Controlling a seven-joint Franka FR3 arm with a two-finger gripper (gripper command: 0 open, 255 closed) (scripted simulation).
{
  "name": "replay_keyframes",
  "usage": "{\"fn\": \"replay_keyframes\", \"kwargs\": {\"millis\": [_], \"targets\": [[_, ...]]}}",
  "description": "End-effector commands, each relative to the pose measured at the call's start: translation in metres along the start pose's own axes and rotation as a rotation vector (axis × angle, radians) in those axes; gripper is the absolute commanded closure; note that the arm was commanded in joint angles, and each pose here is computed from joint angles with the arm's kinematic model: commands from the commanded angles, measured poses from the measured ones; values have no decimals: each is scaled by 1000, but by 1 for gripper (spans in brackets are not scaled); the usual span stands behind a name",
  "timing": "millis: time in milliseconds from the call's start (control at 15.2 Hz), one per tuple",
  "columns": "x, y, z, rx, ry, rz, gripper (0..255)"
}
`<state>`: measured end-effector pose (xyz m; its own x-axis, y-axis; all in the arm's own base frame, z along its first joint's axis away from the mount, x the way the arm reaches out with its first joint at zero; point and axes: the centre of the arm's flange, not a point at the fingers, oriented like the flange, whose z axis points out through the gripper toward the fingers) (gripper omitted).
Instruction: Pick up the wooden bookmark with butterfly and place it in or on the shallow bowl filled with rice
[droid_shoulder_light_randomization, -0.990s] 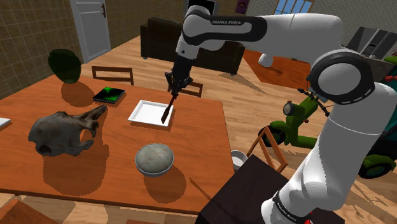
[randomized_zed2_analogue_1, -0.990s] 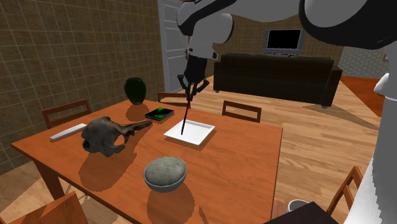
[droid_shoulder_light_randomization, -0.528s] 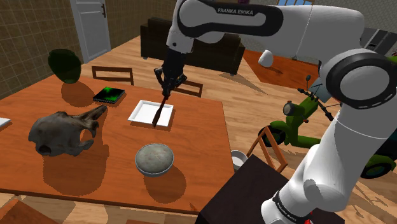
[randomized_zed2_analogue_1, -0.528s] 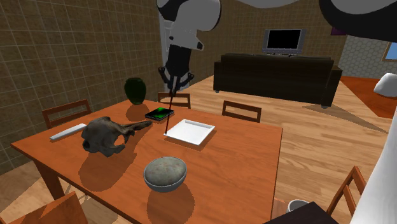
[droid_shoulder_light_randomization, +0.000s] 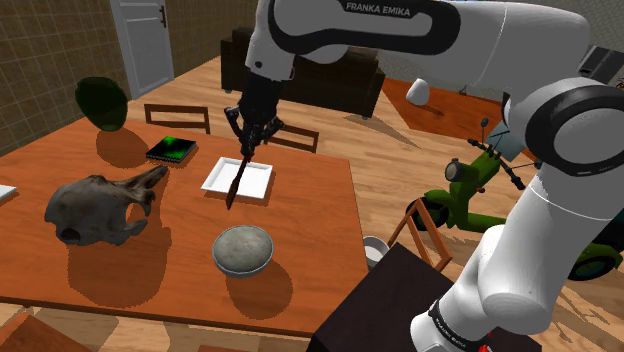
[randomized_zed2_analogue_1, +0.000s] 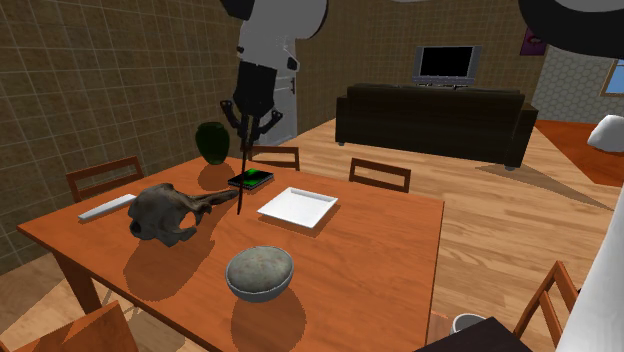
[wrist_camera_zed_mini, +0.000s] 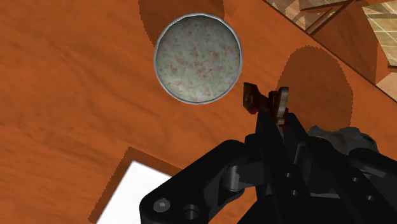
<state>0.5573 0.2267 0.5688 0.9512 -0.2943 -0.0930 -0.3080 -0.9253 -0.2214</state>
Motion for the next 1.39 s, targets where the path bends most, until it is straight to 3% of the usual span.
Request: {"fn": "replay_keyframes", "kwargs": {"millis": [0, 1320], "targets": [[0, 1, 10, 0, 0, 1, 255], [9, 24, 113, 0, 0, 1, 255]]}}
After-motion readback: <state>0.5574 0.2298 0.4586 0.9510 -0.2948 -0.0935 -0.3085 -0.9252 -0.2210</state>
